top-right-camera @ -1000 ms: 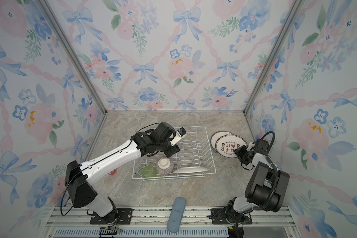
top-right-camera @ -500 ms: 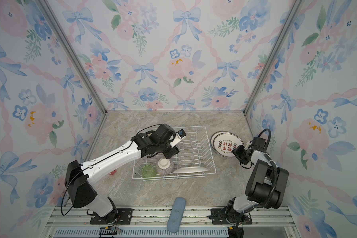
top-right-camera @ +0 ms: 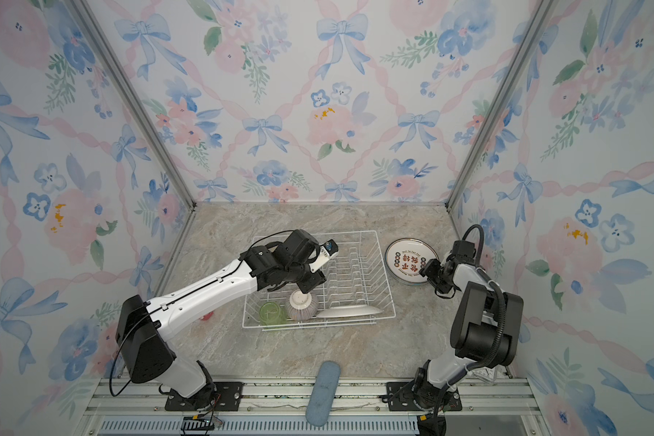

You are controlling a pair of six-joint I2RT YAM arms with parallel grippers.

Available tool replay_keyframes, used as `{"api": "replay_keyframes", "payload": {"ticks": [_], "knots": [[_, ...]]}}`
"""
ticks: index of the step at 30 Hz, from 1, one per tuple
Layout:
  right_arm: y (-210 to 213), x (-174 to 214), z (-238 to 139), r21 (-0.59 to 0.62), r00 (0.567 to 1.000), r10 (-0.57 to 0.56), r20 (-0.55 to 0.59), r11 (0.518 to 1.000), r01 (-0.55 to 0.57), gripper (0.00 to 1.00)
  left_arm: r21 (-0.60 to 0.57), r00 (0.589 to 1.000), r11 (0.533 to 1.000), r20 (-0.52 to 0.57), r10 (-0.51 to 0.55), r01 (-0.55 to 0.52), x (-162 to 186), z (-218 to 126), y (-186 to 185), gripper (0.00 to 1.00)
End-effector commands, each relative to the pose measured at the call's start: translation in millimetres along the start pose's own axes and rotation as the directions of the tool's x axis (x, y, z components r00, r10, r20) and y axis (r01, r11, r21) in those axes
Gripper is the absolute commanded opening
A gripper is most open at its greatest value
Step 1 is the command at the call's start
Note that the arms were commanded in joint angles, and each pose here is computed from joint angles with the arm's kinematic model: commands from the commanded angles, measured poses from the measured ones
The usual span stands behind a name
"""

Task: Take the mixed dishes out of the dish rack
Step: 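Lower the red-lettered plate onto the orange-patterned plate and release it, then withdraw the right gripper while the left gripper reaches to the next white plate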

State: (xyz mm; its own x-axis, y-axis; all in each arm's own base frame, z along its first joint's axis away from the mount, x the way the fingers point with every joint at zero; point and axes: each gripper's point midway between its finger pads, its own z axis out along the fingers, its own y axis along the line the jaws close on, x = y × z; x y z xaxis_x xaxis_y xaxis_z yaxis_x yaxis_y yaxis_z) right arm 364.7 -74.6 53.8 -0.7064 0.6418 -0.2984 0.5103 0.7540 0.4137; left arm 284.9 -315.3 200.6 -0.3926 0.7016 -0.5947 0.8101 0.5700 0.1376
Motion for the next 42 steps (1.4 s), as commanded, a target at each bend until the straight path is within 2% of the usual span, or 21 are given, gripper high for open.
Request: {"api": "replay_keyframes", "payload": {"ticks": [1,6,12,14,19,22,29,42], "knots": [[0,4,1,0.034,1.000,-0.020,-0.022,0.999,0.021,0.62,-0.005,1.000,1.000,0.021,0.017,-0.017,-1,-9,1,0.47],[0,0,-14,0.018,1.000,-0.019,0.003,1.000,0.019,0.63,0.017,0.999,0.999,0.040,0.035,-0.035,-2,-17,-6,0.48],[15,1,-45,-0.042,0.998,-0.047,0.049,0.998,0.049,0.63,0.045,0.989,0.996,0.125,0.077,-0.083,-16,-48,-30,0.48],[26,4,-59,-0.079,0.995,-0.066,0.074,0.994,0.072,0.64,0.049,0.982,0.990,0.145,0.123,-0.131,-21,-54,-50,0.48],[53,23,-95,-0.109,0.980,-0.160,0.117,0.979,0.173,0.65,-0.026,0.954,0.964,0.137,0.266,-0.265,-24,-56,-92,0.47],[66,34,-120,-0.122,0.967,-0.205,0.152,0.967,0.224,0.66,-0.041,0.940,0.950,0.138,0.313,-0.310,-23,-58,-111,0.47],[85,55,-166,-0.166,0.937,-0.249,0.246,0.941,0.294,0.69,-0.084,0.924,0.927,0.087,0.372,-0.365,-16,-43,-126,0.47],[86,80,-195,-0.182,0.897,-0.305,0.321,0.909,0.374,0.71,-0.087,0.894,0.892,0.026,0.447,-0.444,-15,-16,-139,0.43]]}}
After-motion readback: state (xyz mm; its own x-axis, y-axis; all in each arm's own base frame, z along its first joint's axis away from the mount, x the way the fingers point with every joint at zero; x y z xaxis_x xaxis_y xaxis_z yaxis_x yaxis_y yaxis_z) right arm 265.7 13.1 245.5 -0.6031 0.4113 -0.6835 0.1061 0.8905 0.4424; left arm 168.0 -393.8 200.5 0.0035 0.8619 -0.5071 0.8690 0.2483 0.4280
